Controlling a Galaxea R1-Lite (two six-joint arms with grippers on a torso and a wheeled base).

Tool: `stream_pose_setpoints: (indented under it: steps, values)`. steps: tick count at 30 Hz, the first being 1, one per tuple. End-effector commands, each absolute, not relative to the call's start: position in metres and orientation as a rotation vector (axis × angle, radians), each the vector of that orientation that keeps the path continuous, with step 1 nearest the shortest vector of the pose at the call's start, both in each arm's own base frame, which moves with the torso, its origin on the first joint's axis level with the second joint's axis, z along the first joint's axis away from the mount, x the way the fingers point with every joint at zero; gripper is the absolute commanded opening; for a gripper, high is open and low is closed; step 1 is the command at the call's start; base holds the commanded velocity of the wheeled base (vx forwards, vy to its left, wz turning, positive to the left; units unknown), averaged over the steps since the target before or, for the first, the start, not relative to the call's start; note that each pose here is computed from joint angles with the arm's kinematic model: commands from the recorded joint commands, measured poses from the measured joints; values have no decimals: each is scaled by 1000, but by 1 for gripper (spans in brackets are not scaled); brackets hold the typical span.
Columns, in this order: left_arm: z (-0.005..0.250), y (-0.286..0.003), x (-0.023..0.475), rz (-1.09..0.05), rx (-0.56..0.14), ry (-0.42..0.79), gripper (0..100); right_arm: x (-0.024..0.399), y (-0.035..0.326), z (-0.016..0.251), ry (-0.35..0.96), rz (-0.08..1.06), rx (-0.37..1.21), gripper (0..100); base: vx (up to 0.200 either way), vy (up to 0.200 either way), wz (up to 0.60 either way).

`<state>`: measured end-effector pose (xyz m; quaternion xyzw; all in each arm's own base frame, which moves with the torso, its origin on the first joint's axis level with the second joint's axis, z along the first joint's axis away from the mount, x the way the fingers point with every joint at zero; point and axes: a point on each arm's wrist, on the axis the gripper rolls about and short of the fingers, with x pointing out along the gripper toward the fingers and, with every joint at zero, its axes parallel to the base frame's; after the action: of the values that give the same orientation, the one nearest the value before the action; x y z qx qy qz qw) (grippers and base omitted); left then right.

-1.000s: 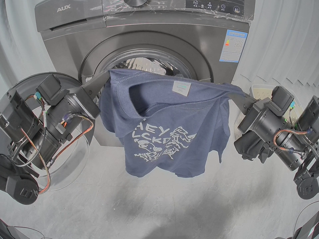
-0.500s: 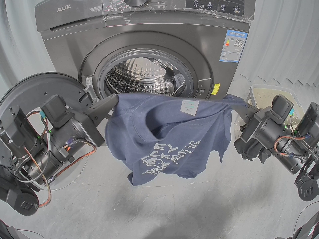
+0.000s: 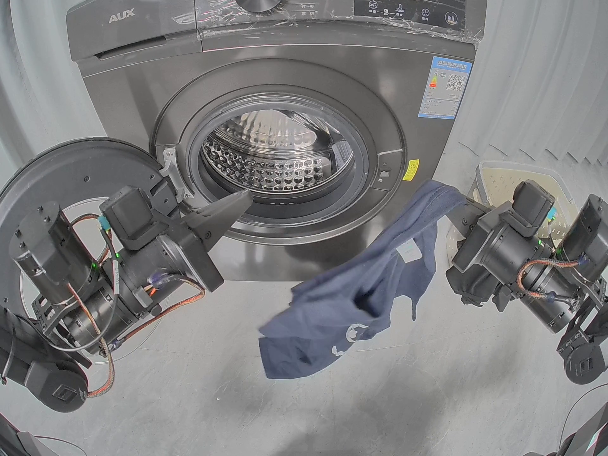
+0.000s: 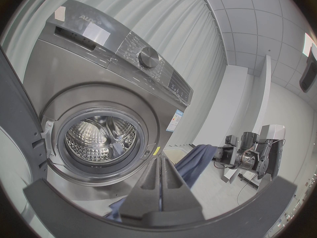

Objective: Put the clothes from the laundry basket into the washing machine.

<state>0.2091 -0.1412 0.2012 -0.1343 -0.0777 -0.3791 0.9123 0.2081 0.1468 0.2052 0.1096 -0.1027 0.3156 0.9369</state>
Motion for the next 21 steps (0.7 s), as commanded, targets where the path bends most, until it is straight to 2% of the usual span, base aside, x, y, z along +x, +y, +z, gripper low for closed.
stream_pose_setpoints:
  steps: [1, 9, 13, 18, 21]
  values:
    - [193, -142, 213, -776, -270, -126, 0, 210, 149, 206, -214, 651, 227, 0, 0, 0, 0]
    - [164, -146, 214, -807, -239, -9, 0, 215, 156, 204, -214, 654, 236, 0, 0, 0, 0]
    - [154, -153, 203, -849, -209, 8, 0, 216, 160, 215, -260, 659, 257, 0, 0, 0, 0]
    - [141, -158, 209, -847, -197, 38, 0, 223, 168, 225, -292, 665, 263, 0, 0, 0, 0]
    - [132, -164, 219, -845, -196, 44, 0, 227, 186, 236, -331, 708, 281, 0, 0, 0, 0]
